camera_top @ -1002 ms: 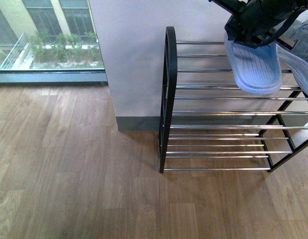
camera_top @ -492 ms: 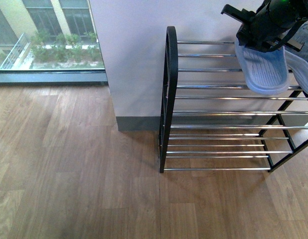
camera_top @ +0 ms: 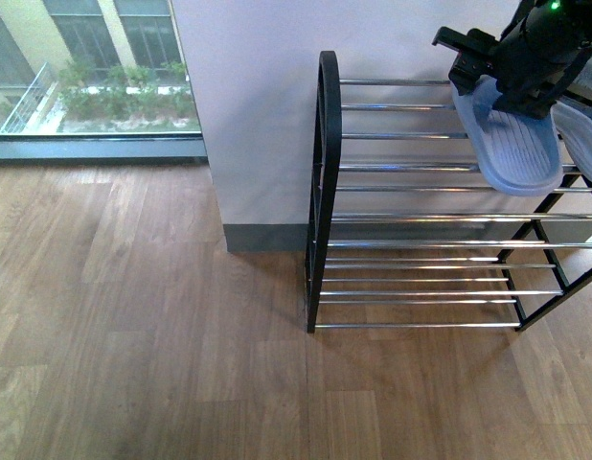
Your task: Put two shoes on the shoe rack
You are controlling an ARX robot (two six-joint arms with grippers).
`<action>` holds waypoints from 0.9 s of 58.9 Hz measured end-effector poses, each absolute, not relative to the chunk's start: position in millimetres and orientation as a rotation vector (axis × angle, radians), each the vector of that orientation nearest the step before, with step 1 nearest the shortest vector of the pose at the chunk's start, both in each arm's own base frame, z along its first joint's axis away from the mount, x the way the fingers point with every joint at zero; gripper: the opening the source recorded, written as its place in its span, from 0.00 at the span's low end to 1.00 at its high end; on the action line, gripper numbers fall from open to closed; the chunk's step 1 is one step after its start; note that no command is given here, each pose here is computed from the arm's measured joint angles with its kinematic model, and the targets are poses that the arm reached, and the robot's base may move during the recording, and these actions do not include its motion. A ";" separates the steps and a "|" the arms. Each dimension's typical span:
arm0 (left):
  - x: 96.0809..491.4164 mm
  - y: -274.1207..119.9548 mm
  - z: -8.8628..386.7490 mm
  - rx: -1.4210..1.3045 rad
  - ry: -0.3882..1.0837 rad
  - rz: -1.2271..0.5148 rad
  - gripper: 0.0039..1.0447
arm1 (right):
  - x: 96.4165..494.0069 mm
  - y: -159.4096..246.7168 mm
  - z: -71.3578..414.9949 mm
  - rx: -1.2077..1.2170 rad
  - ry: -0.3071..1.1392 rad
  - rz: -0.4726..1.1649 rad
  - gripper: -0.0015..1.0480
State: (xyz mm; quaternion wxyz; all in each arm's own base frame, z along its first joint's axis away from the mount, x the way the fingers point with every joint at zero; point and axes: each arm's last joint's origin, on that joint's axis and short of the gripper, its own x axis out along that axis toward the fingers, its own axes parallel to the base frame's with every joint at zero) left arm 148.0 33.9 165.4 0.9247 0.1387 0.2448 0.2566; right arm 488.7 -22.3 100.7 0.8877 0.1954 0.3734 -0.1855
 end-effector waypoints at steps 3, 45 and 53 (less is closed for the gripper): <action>148.0 33.9 165.4 0.285 0.502 0.527 0.02 | 483.7 -23.4 103.6 0.406 0.780 -0.388 0.53; 148.0 33.9 165.4 0.285 0.502 0.527 0.02 | 389.7 -54.6 219.2 -0.181 0.195 -0.298 0.83; 148.0 33.9 165.4 0.285 0.502 0.527 0.02 | 361.4 -46.0 211.5 -0.082 0.022 -0.066 0.67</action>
